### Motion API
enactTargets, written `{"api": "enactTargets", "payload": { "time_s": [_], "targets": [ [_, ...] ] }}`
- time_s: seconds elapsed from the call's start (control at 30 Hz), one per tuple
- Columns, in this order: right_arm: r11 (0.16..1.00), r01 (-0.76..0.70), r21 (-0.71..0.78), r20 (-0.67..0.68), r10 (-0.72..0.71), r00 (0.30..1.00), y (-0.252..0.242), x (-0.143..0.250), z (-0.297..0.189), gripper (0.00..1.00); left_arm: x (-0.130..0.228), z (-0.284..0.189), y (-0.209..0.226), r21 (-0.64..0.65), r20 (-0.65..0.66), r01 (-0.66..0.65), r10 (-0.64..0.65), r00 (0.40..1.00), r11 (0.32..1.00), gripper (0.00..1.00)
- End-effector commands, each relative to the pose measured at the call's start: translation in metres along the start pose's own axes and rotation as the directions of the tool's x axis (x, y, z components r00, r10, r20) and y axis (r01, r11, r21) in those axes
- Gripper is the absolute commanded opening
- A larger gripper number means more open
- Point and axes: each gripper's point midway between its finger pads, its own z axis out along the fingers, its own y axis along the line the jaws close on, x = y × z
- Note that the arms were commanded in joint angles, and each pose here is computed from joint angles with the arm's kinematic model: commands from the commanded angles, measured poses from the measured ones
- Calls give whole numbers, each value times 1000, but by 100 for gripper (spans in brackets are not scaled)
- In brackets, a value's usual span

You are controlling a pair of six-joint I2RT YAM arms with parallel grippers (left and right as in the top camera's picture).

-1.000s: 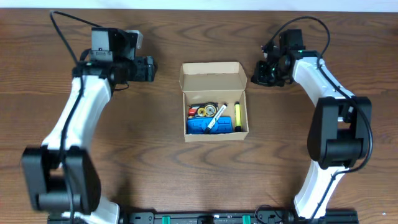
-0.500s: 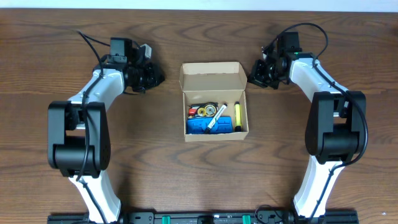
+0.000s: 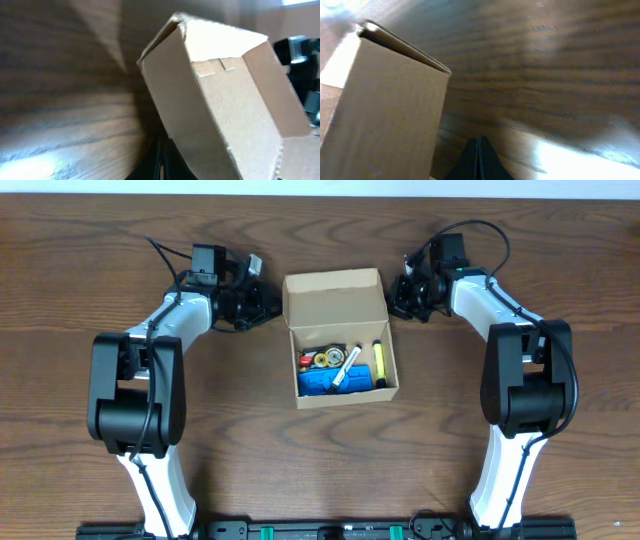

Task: Pack container
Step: 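Push the lid flaps upward with both grippers toward closing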

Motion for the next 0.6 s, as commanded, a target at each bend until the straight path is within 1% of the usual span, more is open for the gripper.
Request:
{"api": "enactTargets", "payload": {
  "time_s": [0.0,0.1,0.27,0.37,0.47,0.57],
  "targets": [
    [992,0,-123,-41,-5,999,23,6,5,1,5,2,-24,126,-49,-10,16,999,992,6],
    [980,36,-194,-26,-42,999,37,2,3,1,1,-1,-33,157,-48,-27,35,998,987,6],
    [971,70,-227,-21,-77,997,41,1,1,1,-9,-9,-54,212,-33,-79,88,996,974,5],
    [945,120,-304,-8,-128,992,51,-2,-7,1,-18,-17,-67,227,-7,-113,117,993,967,6],
    [924,157,-349,28,-157,987,59,-10,-21,1,-24,-28,-83,236,31,-183,181,983,954,6],
    [903,229,-365,83,-213,973,69,-17,-37,1,-26,-42,-100,237,76,-268,257,963,934,6]
  ]
}}
